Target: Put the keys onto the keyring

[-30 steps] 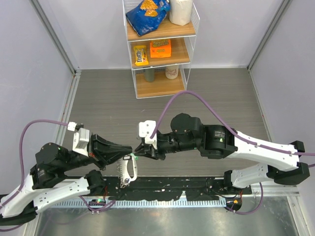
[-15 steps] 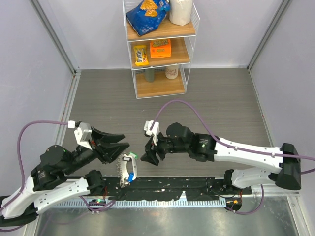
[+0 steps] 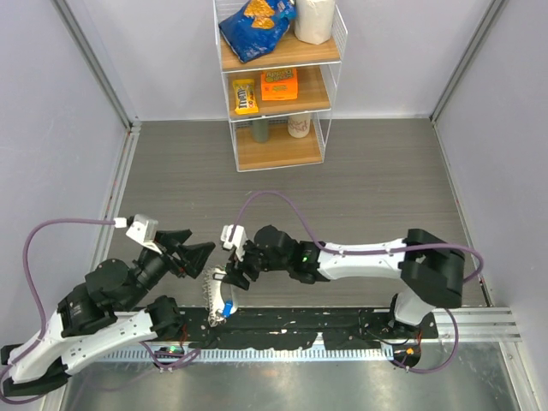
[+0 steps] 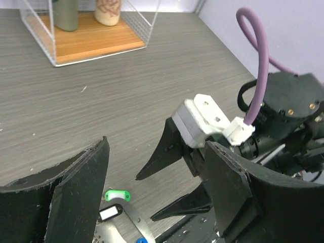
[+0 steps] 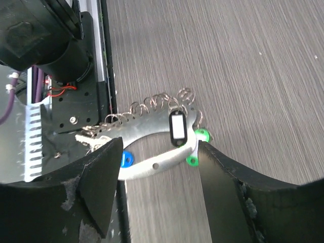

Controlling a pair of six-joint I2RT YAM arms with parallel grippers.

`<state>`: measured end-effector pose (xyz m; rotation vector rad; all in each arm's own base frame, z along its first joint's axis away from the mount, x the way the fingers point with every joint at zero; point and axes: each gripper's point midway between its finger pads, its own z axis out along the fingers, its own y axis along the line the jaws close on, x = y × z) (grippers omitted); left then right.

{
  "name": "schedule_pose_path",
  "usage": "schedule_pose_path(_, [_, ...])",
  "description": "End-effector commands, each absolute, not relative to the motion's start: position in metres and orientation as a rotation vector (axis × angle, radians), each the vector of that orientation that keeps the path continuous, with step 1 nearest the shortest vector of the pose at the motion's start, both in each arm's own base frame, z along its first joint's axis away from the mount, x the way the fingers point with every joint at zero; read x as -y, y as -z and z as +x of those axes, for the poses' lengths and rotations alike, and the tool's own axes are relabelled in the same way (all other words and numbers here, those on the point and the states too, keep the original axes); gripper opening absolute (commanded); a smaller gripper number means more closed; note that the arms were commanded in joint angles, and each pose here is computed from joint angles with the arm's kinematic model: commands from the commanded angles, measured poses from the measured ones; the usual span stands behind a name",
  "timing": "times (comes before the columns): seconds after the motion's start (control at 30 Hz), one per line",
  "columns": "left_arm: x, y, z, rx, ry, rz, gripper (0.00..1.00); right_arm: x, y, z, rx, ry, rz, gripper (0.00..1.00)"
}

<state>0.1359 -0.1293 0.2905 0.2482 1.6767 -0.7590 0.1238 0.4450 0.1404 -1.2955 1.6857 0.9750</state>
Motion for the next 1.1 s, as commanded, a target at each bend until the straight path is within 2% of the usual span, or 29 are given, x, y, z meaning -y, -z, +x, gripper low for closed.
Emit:
schedule_pose_path(0.0, [0.106,-0.282,0.147,-1.695,0.67,0.108,0.82,-0.485,-0.16,0.129,-1.382,-1.042,-1.301,0.66])
schedule_pose_path(0.23, [0.092,-0.276,0.15,-1.67,0.645,0.053,0.84,-0.517,-0.127,0.137,-1.255,-1.062,-1.4,0.64])
schedule_pose_path(0.47, [0.083,-0.274,0.148,-1.621,0.639,0.059,0.85,-0.522,-0.12,0.155,-1.172,-1.085,-1.402,0.63])
schedule_pose_path(0.77, [0.078,-0.269,0.145,-1.584,0.648,0.075,0.87,-0.529,-0.107,0.152,-1.102,-1.116,-1.497,0.57])
schedule_pose_path(1.07, [0.077,-0.271,0.142,-1.568,0.671,0.073,0.87,-0.53,-0.089,0.155,-1.097,-1.087,-1.553,0.56])
